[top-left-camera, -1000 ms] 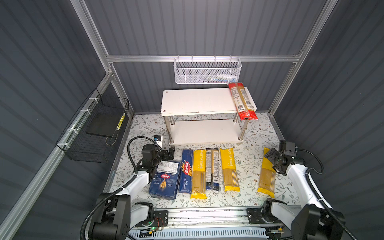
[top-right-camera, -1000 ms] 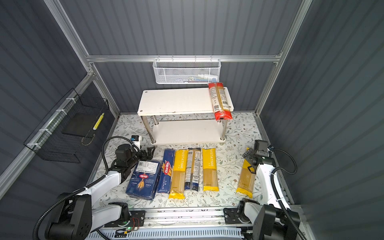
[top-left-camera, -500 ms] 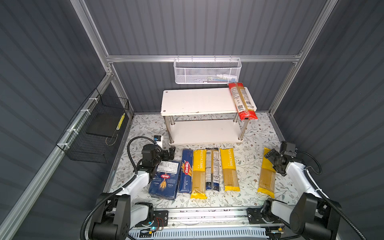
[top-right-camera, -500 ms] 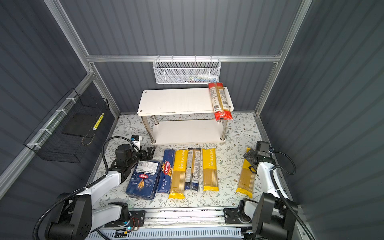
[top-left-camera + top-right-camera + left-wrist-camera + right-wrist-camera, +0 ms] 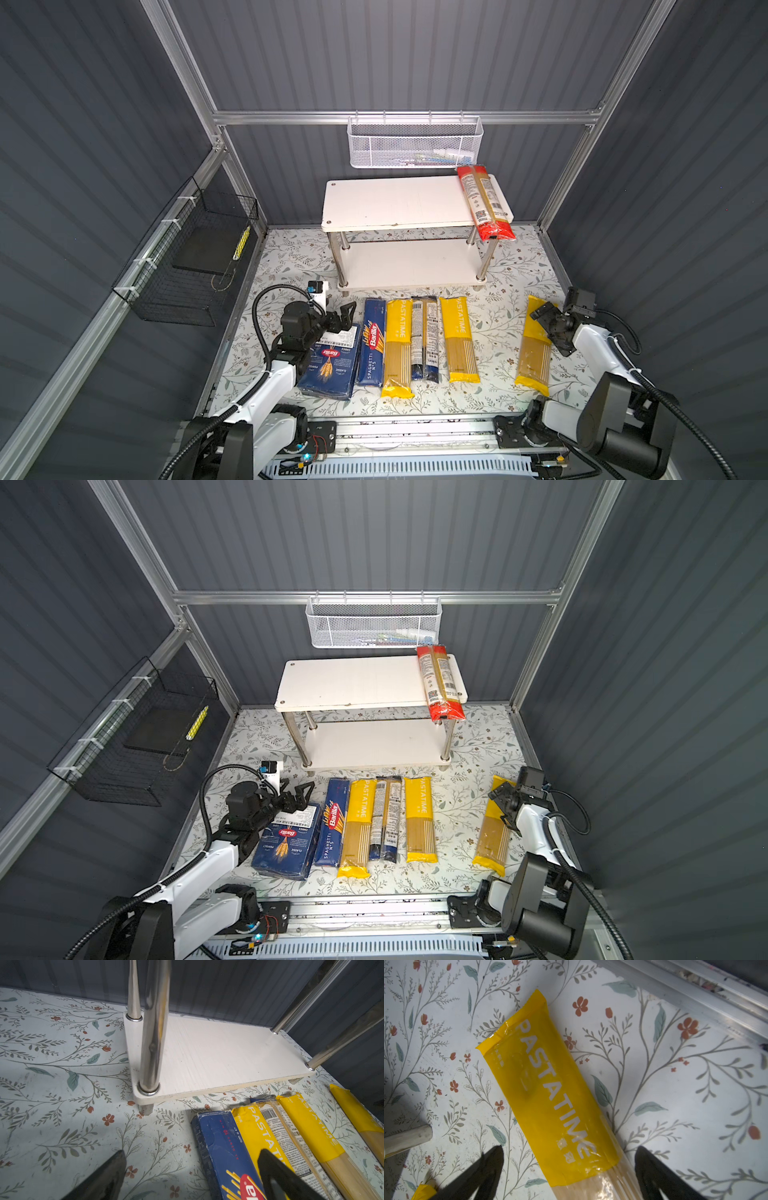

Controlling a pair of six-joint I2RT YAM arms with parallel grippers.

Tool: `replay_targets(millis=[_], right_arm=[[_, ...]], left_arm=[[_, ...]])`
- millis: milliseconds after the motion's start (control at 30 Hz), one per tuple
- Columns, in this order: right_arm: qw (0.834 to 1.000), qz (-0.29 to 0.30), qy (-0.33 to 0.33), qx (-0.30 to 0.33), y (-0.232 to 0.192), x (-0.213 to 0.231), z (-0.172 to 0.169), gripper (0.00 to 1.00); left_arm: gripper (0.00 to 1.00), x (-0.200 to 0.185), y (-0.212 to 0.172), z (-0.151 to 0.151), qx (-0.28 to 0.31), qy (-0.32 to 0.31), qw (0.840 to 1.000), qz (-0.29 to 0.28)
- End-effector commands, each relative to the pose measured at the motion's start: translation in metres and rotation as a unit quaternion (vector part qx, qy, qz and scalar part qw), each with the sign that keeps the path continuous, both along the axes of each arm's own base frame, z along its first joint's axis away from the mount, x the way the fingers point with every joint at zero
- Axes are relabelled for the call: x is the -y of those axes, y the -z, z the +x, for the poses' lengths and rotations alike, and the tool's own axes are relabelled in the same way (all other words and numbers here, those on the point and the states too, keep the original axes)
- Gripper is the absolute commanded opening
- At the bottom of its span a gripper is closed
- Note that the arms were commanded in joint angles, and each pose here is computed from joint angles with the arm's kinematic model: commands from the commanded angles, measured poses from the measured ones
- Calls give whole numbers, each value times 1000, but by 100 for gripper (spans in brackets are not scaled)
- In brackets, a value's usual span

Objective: Place and organize the pasta boxes and bags onto the shelf
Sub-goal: 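Lower the right gripper onto the yellow bag's lower end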

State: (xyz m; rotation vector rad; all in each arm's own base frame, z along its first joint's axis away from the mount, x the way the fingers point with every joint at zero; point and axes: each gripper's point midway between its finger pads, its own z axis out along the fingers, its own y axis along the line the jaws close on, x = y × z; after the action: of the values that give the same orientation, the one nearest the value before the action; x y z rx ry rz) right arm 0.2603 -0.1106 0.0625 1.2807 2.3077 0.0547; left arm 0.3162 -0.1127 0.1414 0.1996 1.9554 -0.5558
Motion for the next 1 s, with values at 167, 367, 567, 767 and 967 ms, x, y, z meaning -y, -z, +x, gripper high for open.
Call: replay_targets(millis=[167,367,567,767,967], right_arm=[[1000,21,8,-8,13,-1,-8,99],[1000,19,-2,-1,15,0,-4,99],[999,29,-14,-4,19,-2,1,99],[998,55,-32,-1,22,-11,7,99],[993,99,-65,5,26,-33,10,99]], left_arm=[[100,3,-1,1,3,5,1000,-3],[100,3,-1,1,4,5,1000,-3],[99,3,0,2,1,5,1000,-3],[100,3,-1,2,3,5,1000,-3],[100,2,1,2,0,1,1000,-4]])
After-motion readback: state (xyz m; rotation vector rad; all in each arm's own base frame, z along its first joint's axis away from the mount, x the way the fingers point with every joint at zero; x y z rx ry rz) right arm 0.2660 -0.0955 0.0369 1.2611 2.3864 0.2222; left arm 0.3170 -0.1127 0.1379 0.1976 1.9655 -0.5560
